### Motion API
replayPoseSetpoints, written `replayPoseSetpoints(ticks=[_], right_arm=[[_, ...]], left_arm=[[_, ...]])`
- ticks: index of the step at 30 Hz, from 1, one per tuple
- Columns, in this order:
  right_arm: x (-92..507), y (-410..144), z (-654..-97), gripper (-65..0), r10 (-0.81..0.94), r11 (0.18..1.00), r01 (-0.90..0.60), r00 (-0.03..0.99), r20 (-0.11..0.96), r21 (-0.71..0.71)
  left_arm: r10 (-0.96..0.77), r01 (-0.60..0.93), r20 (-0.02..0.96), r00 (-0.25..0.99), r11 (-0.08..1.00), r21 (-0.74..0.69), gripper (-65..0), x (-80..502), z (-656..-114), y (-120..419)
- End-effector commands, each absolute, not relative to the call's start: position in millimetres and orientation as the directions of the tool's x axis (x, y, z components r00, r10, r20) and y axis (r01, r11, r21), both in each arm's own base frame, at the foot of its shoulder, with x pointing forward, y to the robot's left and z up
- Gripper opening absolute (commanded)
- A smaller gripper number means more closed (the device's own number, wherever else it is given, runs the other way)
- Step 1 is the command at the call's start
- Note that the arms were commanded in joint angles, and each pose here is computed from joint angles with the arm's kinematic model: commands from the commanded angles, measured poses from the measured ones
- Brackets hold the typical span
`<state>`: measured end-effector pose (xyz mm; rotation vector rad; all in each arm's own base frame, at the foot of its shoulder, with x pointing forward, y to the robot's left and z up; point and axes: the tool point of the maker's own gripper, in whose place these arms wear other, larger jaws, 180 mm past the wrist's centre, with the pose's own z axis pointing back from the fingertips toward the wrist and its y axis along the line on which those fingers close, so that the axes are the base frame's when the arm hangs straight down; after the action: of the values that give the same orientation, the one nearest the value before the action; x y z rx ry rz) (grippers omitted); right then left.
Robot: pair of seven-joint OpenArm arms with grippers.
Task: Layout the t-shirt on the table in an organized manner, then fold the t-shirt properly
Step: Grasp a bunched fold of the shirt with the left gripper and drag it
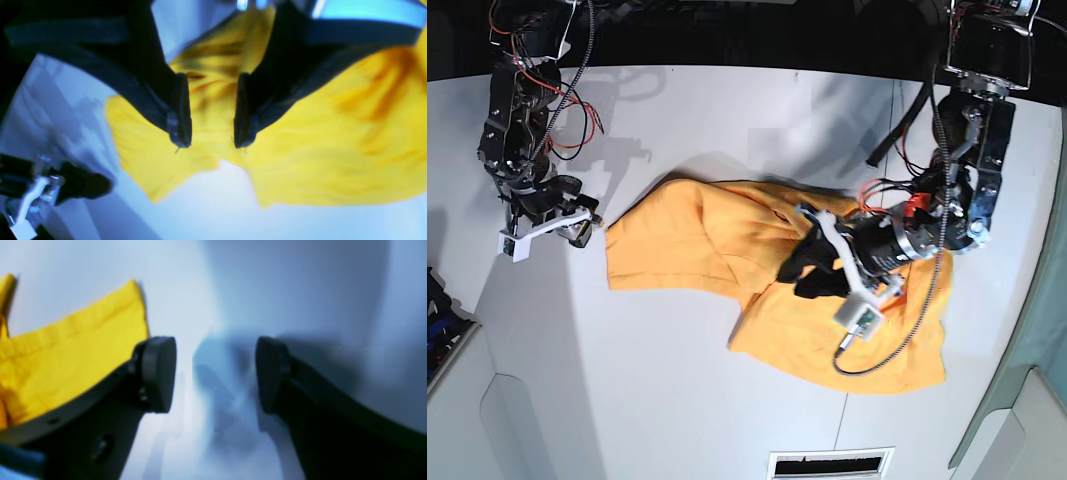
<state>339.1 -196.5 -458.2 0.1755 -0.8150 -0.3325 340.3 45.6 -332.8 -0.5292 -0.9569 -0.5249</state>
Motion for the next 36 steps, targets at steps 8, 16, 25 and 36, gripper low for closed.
replayPoseSetpoints(ticks=[8, 16, 25, 36], right_arm=[[335.7, -168.1, -478.7, -27.9, -0.396, 0.902, 0.152, 0.667, 0.631, 0.405], [338.0, -134.8, -472.7, -28.1, -0.418, 0.862, 0.074, 0.665, 0.619, 0.502], [336.1, -93.5, -470.7, -56.6, -0.323, 0.861, -0.056, 0.708, 0.628, 0.506], [345.1, -88.0, -448.7, -65.0, -0.284, 0.854, -0.148, 0.671, 0.685, 0.499]], left_arm=[[-0.268, 0.689, 0.843, 0.466, 0.707, -0.157, -29.3, 326.6, -379.2, -14.3], [-0.317, 0.595, 0.824, 0.47, 0.803, -0.03, -29.3, 360.3, -389.9, 2.7], [-0.369, 0.54, 0.807, 0.461, 0.838, 0.074, -29.4, 376.5, -394.5, 22.6], [-0.366, 0.53, 0.82, 0.441, 0.843, 0.091, -65.0, 379.8, -424.1, 34.2]])
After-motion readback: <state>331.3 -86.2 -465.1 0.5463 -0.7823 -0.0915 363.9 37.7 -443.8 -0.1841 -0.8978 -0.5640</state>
